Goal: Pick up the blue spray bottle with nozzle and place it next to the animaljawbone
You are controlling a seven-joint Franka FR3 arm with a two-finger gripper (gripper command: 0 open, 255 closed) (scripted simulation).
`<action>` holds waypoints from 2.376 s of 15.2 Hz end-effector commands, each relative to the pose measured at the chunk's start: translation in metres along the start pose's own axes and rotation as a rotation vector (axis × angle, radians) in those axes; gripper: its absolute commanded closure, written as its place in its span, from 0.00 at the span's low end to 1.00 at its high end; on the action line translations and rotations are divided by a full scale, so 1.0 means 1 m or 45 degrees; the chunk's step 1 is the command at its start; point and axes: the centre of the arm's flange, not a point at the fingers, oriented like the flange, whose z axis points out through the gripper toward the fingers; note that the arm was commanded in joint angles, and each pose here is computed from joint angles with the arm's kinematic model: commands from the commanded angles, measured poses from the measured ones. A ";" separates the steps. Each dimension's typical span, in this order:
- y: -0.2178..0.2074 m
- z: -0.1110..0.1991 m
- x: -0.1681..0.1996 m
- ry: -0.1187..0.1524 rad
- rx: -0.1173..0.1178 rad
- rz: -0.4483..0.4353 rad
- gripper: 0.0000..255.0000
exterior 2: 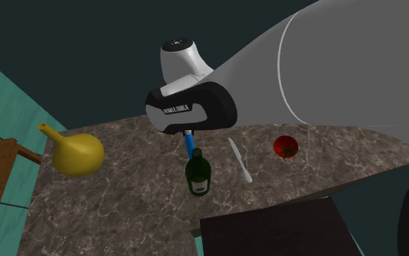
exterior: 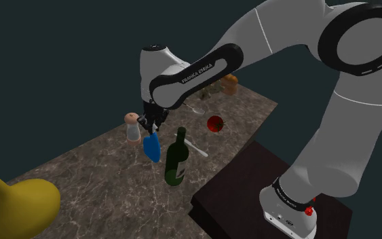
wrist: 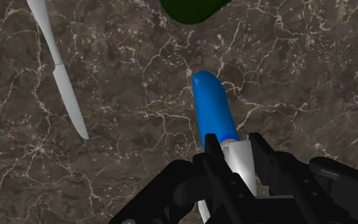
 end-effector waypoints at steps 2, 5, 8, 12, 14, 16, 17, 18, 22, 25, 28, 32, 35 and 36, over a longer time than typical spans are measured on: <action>0.000 0.000 0.000 0.000 0.000 0.000 1.00; 0.000 0.000 0.000 0.000 0.000 0.000 1.00; 0.000 -0.016 0.000 0.000 0.000 0.000 1.00; 0.000 -0.037 0.000 0.000 0.000 0.000 1.00; 0.000 -0.047 0.000 0.000 0.000 0.000 1.00; 0.000 -0.058 -0.001 0.000 0.000 0.000 1.00; 0.000 -0.063 -0.001 0.000 0.000 0.000 1.00; 0.000 -0.068 -0.001 0.000 0.000 0.000 1.00; 0.000 -0.090 -0.001 0.000 0.000 0.000 1.00; 0.000 -0.105 -0.001 0.000 0.000 0.000 1.00; 0.000 -0.121 -0.001 0.000 0.000 0.000 1.00; -0.001 -0.142 -0.001 0.000 0.000 0.000 1.00; -0.001 -0.158 -0.001 0.000 0.000 0.000 1.00; -0.001 -0.163 -0.001 0.000 0.000 0.000 1.00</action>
